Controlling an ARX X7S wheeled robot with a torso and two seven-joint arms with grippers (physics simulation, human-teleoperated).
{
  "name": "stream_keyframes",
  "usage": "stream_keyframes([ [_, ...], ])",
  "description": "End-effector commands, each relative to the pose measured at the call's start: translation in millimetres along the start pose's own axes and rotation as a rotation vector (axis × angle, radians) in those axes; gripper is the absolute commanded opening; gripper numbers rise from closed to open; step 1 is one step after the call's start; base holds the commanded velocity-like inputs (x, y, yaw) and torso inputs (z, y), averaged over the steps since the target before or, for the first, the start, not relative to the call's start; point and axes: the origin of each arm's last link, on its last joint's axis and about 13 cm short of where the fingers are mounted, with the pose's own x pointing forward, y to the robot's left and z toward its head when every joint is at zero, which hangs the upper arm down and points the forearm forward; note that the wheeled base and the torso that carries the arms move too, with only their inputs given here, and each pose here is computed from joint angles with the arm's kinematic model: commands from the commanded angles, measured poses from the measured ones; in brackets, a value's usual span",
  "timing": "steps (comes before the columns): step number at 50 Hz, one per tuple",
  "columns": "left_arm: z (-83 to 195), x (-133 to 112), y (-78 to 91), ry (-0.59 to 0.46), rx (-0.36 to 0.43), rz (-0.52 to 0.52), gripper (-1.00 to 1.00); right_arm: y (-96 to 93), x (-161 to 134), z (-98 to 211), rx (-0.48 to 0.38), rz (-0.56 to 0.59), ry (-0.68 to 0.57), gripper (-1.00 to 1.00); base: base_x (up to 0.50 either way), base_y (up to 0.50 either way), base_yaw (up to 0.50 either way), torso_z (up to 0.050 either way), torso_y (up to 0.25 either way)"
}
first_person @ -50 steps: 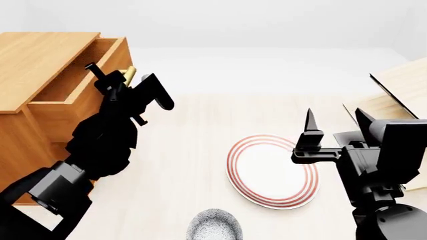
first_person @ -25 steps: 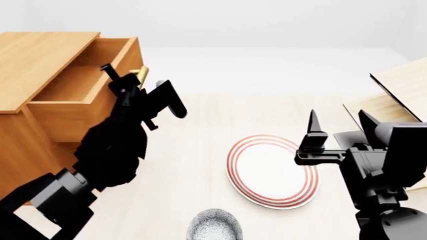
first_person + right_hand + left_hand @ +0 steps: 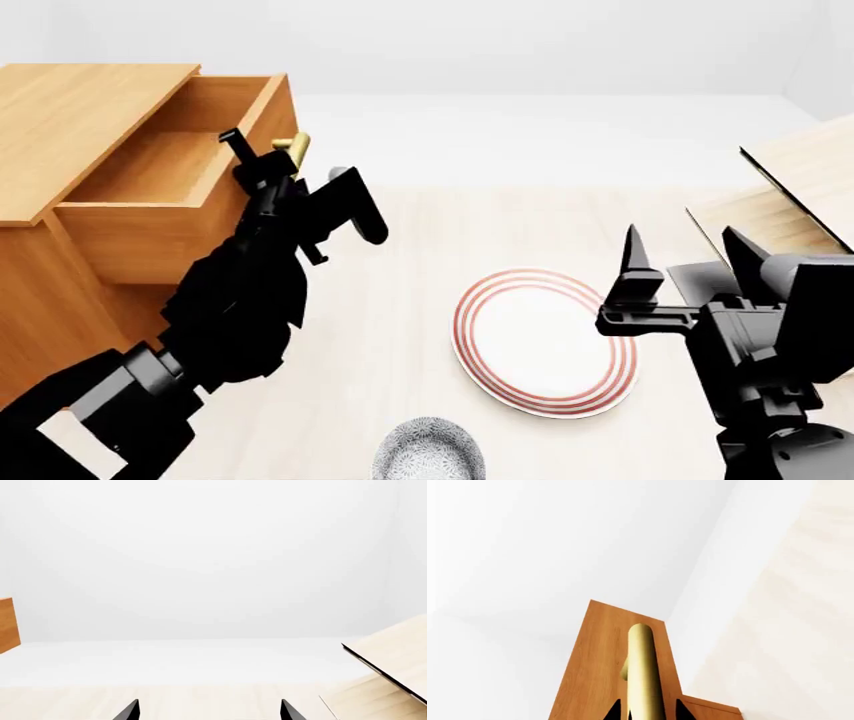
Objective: Open the top drawer of the cabinet and put the bowl in it.
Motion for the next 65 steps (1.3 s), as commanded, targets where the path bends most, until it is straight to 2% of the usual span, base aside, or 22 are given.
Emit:
stream_keyframes([
  [1,4.6,-1.8,-2.2,-0.017,-0.005,0.010,-1.00,-0.6,-0.7,-1.6,0.005,-0.001,0.003,1.00,0.00,0.00,0.00,0.000,0.011],
  [3,4.8,-1.7,-1.8,-0.018,-0.008,0.011,-1.00,-0.5,-0.7,-1.7,0.005,0.000,0.003,1.00,-0.01,0.00,0.00,0.000,0.000],
  [4,5.0,-1.7,-1.4,-0.021,-0.010,0.010,1.00,-0.4,-0.6,-1.7,0.005,0.000,0.003,1.00,0.00,0.00,0.00,0.000,0.011],
  [12,12.2,-6.9,14.3,-0.068,-0.052,0.032,1.00,-0.2,0.2,-2.0,0.006,0.000,0.004,1.00,0.00,0.00,0.00,0.000,0.000],
  [23,31.8,-30.9,39.5,-0.192,-0.078,0.062,1.00,0.9,0.6,-0.8,0.009,0.005,0.002,1.00,0.00,0.00,0.00,0.000,0.000],
  [29,44.4,-43.1,61.7,-0.262,-0.141,0.099,1.00,1.1,0.8,0.6,0.008,0.007,0.000,1.00,0.00,0.00,0.00,0.000,0.000],
  [38,56.6,-50.7,109.1,-0.271,-0.393,0.116,1.00,1.7,0.4,3.3,0.006,0.012,-0.005,1.00,0.00,0.00,0.00,0.000,0.000],
  [42,56.8,-47.8,131.0,-0.221,-0.558,0.107,1.00,1.7,0.2,4.3,0.005,0.012,-0.006,1.00,0.00,0.00,0.00,0.000,0.000],
  [46,53.5,-43.4,145.1,-0.150,-0.738,0.055,1.00,2.1,0.1,6.2,0.003,0.014,-0.009,1.00,0.00,0.00,0.00,0.000,0.000],
  [49,50.3,-41.4,148.6,-0.113,-0.826,-0.006,1.00,2.6,0.4,6.7,0.001,0.015,-0.010,1.00,0.00,0.00,0.00,0.000,0.000],
  [52,47.4,-37.4,151.4,-0.052,-0.888,-0.044,1.00,3.0,0.5,7.3,-0.001,0.015,-0.010,1.00,0.00,0.00,0.00,0.000,0.000],
  [59,43.8,-30.9,152.3,0.048,-0.957,-0.115,1.00,3.5,1.1,7.1,-0.004,0.016,-0.008,1.00,0.00,0.00,0.00,0.000,0.000],
  [63,42.5,-28.4,154.9,0.095,-0.987,-0.158,1.00,4.1,1.3,7.1,-0.006,0.018,-0.007,1.00,0.00,0.00,0.00,0.000,0.000],
  [65,41.8,-26.3,155.8,0.123,-0.977,-0.169,1.00,4.3,1.5,6.8,-0.006,0.018,-0.006,1.00,0.00,0.00,0.00,0.000,0.000],
])
